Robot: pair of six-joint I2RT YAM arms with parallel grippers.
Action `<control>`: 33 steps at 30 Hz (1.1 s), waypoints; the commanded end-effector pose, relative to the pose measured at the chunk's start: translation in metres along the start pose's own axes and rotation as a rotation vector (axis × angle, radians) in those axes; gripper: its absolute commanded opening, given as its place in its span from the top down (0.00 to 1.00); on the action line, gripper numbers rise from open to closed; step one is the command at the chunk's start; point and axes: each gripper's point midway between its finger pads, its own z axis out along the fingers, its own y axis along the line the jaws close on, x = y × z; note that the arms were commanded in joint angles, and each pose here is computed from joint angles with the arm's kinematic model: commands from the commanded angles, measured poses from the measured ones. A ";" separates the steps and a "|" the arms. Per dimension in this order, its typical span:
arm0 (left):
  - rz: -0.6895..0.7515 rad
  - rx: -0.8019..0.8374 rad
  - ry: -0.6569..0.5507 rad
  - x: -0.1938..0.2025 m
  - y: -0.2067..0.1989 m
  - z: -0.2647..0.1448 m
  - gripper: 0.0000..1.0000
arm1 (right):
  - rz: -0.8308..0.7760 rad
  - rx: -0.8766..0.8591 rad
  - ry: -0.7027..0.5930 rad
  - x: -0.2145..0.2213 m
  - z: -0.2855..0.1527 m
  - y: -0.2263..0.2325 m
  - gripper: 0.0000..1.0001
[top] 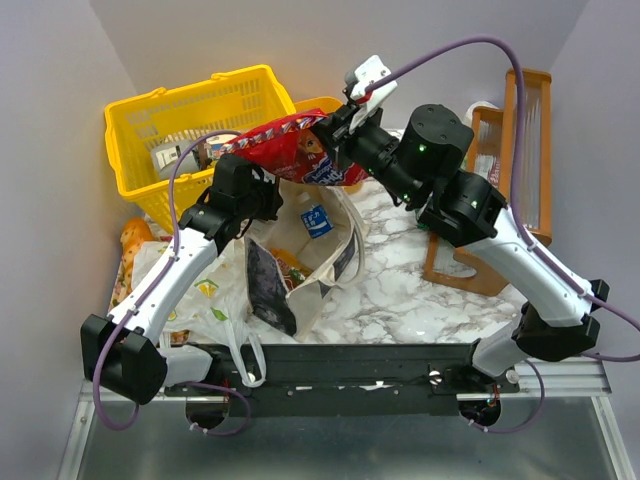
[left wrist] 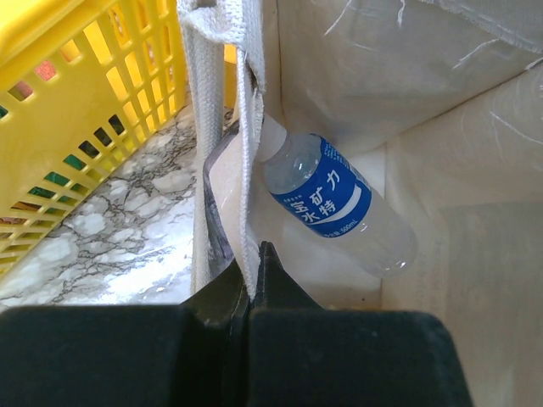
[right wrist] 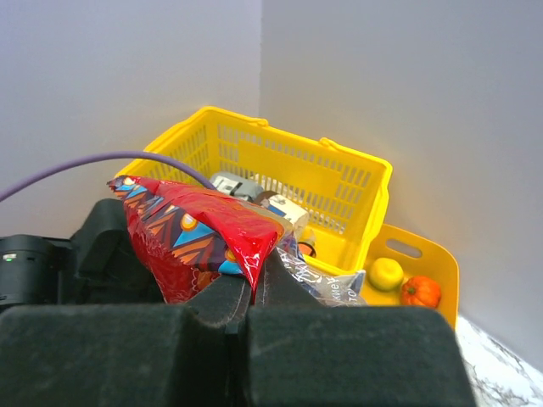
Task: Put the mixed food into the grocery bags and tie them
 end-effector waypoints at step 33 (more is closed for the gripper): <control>-0.098 0.220 -0.073 -0.017 -0.023 -0.019 1.00 | 0.279 -0.065 0.097 0.105 0.031 0.064 0.99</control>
